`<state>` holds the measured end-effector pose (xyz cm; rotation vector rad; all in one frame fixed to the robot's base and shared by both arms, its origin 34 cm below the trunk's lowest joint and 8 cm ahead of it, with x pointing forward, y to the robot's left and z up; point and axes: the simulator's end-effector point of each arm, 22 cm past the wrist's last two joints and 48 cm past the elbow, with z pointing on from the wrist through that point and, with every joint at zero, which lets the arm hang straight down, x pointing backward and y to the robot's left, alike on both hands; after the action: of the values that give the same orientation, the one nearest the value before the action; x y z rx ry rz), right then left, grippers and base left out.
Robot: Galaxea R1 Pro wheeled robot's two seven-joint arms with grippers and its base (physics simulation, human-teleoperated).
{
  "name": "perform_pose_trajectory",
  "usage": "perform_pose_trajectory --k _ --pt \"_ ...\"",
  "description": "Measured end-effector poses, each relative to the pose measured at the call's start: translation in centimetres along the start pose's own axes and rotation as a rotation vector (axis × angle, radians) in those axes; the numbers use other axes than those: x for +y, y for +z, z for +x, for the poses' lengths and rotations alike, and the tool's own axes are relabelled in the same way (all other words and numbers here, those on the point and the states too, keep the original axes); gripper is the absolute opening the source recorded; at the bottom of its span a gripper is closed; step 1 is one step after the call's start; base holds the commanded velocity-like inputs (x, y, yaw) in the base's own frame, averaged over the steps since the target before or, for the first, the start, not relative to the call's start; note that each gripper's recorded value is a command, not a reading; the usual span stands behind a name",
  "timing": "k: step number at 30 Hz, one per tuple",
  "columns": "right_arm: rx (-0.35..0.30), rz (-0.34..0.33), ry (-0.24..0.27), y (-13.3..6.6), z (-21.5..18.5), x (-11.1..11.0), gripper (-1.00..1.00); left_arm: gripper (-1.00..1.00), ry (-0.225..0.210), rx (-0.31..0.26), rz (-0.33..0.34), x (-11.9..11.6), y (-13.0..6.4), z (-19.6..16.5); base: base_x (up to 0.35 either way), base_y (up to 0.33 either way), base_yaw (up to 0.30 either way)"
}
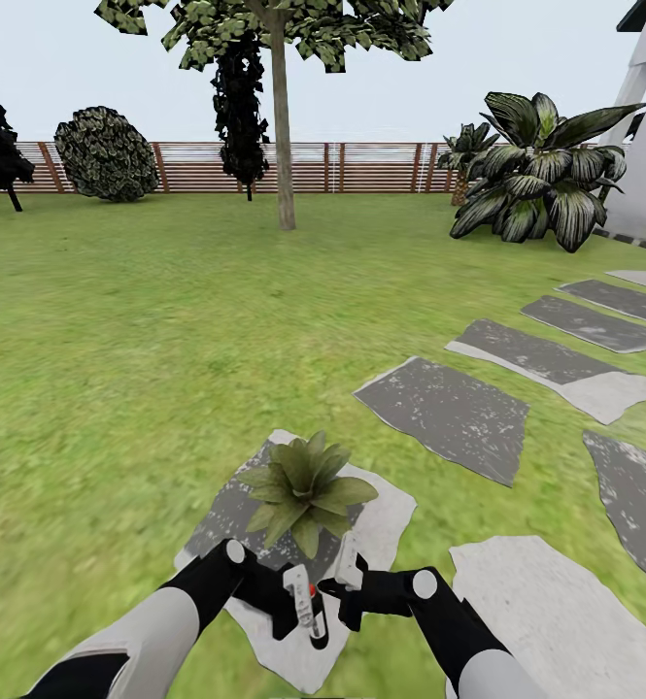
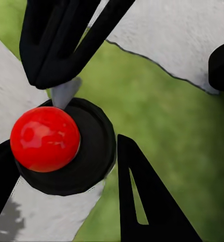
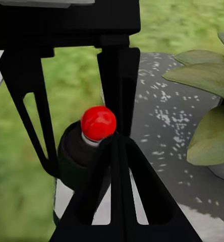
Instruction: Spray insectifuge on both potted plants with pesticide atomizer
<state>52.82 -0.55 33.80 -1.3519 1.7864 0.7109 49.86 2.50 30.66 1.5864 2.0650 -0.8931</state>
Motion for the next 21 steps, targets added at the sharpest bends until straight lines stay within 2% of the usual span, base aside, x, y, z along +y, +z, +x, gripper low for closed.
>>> perform_pose_trajectory --k 12,16,21 --pt "0.000 0.000 0.000 0.0 0.0 0.0 -1.00 -1.00 0.010 -0.009 -0.003 0.2 -0.1 -0.1 0.000 0.000 0.000" --pt "0.000 0.000 0.000 0.0 0.0 0.0 -1.00 -1.00 0.013 0.014 -0.003 0.2 -0.4 1.0 0.000 0.000 0.000" --pt "0.000 0.000 0.000 0.0 0.0 0.0 -1.00 -1.00 -0.002 0.057 -0.025 1.1 -2.0 4.0 0.000 0.000 0.000"
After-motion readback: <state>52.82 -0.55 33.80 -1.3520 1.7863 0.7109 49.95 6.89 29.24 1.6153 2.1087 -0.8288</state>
